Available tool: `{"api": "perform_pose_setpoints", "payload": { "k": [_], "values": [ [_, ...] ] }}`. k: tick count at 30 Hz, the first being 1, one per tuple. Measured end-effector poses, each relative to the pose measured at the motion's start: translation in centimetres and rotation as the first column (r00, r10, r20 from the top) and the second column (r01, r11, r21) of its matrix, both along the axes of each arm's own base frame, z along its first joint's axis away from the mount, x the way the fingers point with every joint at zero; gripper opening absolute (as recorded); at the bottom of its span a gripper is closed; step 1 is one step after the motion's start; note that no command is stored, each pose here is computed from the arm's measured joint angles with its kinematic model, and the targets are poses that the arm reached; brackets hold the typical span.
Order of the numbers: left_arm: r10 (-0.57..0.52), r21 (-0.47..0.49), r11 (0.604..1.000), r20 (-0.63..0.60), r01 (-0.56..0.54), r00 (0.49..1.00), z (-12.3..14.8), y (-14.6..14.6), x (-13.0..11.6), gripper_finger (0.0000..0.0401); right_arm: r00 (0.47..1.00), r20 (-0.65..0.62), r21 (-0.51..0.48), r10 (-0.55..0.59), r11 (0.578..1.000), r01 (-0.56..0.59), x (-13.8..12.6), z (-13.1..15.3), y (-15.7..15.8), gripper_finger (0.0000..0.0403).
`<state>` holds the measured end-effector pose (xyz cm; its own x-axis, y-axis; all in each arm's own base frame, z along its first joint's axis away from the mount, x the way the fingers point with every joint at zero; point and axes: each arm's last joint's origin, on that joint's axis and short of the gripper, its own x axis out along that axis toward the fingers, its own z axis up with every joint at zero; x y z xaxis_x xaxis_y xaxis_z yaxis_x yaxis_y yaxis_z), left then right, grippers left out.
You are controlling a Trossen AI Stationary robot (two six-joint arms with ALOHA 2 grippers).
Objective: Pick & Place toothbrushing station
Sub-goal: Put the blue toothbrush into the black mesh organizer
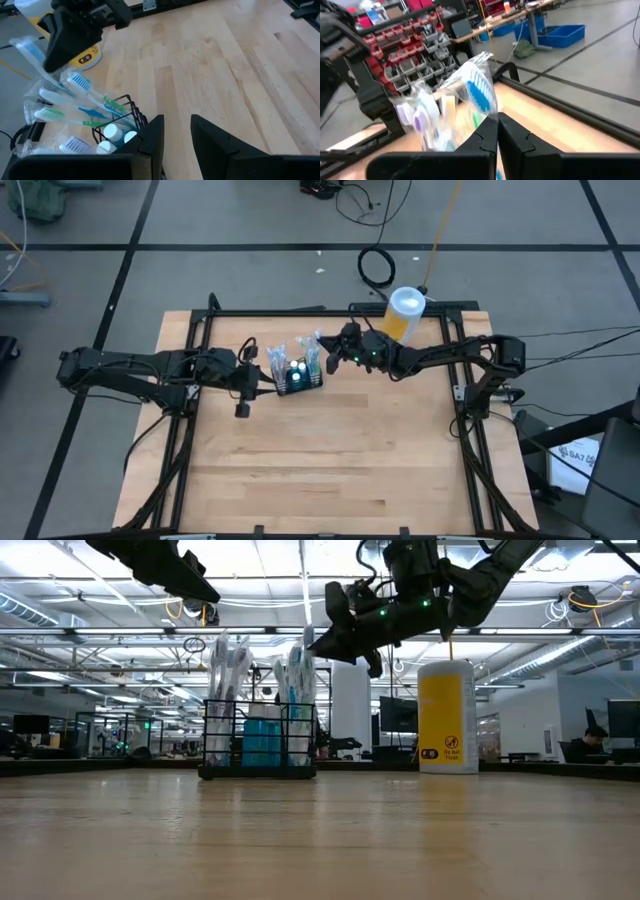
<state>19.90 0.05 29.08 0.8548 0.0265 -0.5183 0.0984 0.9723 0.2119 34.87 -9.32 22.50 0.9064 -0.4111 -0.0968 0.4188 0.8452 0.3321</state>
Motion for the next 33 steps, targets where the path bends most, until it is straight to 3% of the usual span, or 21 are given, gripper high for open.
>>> {"api": "perform_pose_setpoints", "payload": {
  "k": [4,9,14,24,33],
  "values": [
    [0.0,-0.001,1.0,0.0,0.0,1.0,0.0,0.0,0.0,0.0102,0.999,0.032,-0.009,0.005,1.0,-0.005,0.0,0.4,0.0,0.0],
    [0.001,-0.002,1.0,-0.001,-0.001,1.0,0.0,0.0,0.0,0.0102,0.984,0.149,-0.009,0.094,0.996,-0.094,-0.5,2.6,0.3,0.0],
    [0.002,-0.003,1.0,0.0,-0.002,1.0,0.0,0.0,0.0,0.0102,0.979,0.146,0.058,0.142,0.987,-0.151,-0.4,2.1,0.5,0.0],
    [0.005,-0.008,1.0,-0.001,-0.005,1.0,0.0,0.0,0.0,0.0102,0.952,0.254,0.049,0.17,0.981,-0.188,-0.8,3.7,0.4,0.0],
    [0.005,-0.008,1.0,-0.001,-0.005,1.0,0.0,0.0,0.0,0.0102,0.979,0.141,0.224,0.148,0.958,-0.178,-0.8,1.9,0.0,0.0]
  ]
}}
